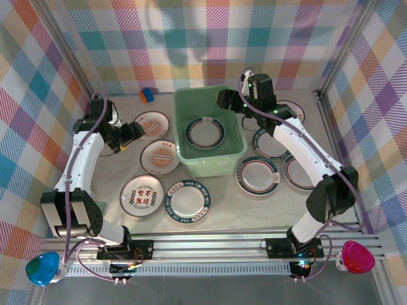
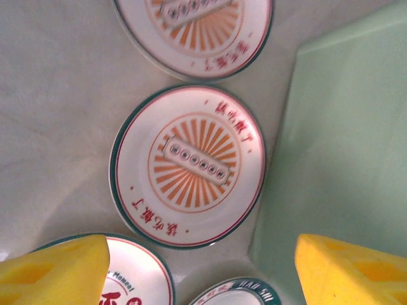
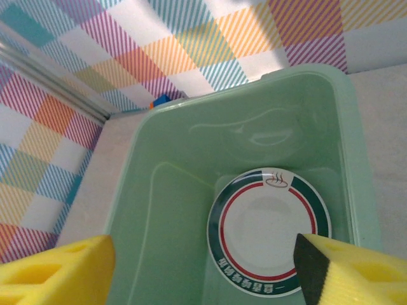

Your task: Place the plates into the plastic bin on the countertop

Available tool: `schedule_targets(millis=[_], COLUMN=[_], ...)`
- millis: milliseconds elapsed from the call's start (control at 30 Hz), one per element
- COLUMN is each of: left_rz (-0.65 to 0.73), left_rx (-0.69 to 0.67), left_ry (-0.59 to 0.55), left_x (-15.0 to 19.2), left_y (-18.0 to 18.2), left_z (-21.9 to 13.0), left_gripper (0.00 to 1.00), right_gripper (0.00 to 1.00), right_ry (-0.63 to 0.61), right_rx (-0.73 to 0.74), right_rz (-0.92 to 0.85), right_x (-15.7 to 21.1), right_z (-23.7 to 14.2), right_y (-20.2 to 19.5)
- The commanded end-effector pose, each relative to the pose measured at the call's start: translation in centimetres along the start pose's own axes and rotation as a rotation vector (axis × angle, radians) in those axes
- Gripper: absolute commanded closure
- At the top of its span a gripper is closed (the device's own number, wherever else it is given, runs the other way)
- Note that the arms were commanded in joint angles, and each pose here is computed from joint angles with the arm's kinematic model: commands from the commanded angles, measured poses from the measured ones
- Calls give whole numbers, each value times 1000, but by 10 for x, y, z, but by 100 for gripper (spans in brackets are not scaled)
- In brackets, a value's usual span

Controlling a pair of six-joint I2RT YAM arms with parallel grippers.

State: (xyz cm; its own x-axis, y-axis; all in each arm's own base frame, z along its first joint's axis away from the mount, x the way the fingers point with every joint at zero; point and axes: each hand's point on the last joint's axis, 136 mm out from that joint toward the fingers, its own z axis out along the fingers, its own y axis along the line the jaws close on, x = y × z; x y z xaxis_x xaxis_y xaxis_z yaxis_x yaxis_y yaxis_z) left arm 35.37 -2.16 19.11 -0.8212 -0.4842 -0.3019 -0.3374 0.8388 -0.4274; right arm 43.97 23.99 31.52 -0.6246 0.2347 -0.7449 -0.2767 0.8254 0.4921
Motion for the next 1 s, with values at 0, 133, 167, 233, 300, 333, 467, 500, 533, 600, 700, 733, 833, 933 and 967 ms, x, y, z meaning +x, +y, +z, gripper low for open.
schedule_targets(millis=[0, 133, 167, 233, 300, 333, 467, 500, 533, 600, 700, 733, 833, 933, 967], left_rz=[11, 45, 49, 57, 66, 70, 68, 70, 74, 87, 97, 99, 98, 94, 93], left_rx=[40, -23, -42, -61, -67, -72, -88, -91, -89, -75, -61, -61, -49, -32, -35], left_ry=[41, 141, 165, 180, 178, 184, 229, 233, 241, 252, 266, 269, 277, 284, 288], left_x=[4, 19, 24, 28, 30, 31, 41, 42, 44, 46, 46, 47, 46, 45, 45], left_y=[11, 33, 39, 46, 50, 53, 62, 64, 65, 64, 64, 65, 65, 62, 63], left_z=[15, 39, 44, 52, 57, 61, 76, 77, 80, 83, 91, 93, 100, 106, 109], left_gripper=[25, 28, 29, 30, 31, 31, 33, 34, 34, 33, 34, 34, 34, 36, 36], right_gripper=[29, 29, 29, 29, 29, 29, 30, 30, 29, 29, 29, 29, 29, 30, 30], right_ry=[-4, 20, 23, 26, 27, 29, 40, 43, 47, 54, 53, 56, 65, 60, 59], right_rx=[-35, -33, -36, -36, -28, -22, -10, -4, 6, 13, 9, 7, 5, 14, 19], right_rz=[-30, -22, -21, -21, -22, -21, -11, -9, -3, 8, 25, 29, 37, 40, 42], right_x=[-10, -2, 0, 1, 2, 3, 9, 10, 11, 13, 16, 17, 19, 20, 22], right_z=[0, 6, 8, 8, 7, 7, 5, 4, 3, 2, 2, 2, 1, -2, -3], right_y=[5, 0, -1, -2, -4, -5, -10, -11, -13, -16, -18, -18, -18, -20, -21])
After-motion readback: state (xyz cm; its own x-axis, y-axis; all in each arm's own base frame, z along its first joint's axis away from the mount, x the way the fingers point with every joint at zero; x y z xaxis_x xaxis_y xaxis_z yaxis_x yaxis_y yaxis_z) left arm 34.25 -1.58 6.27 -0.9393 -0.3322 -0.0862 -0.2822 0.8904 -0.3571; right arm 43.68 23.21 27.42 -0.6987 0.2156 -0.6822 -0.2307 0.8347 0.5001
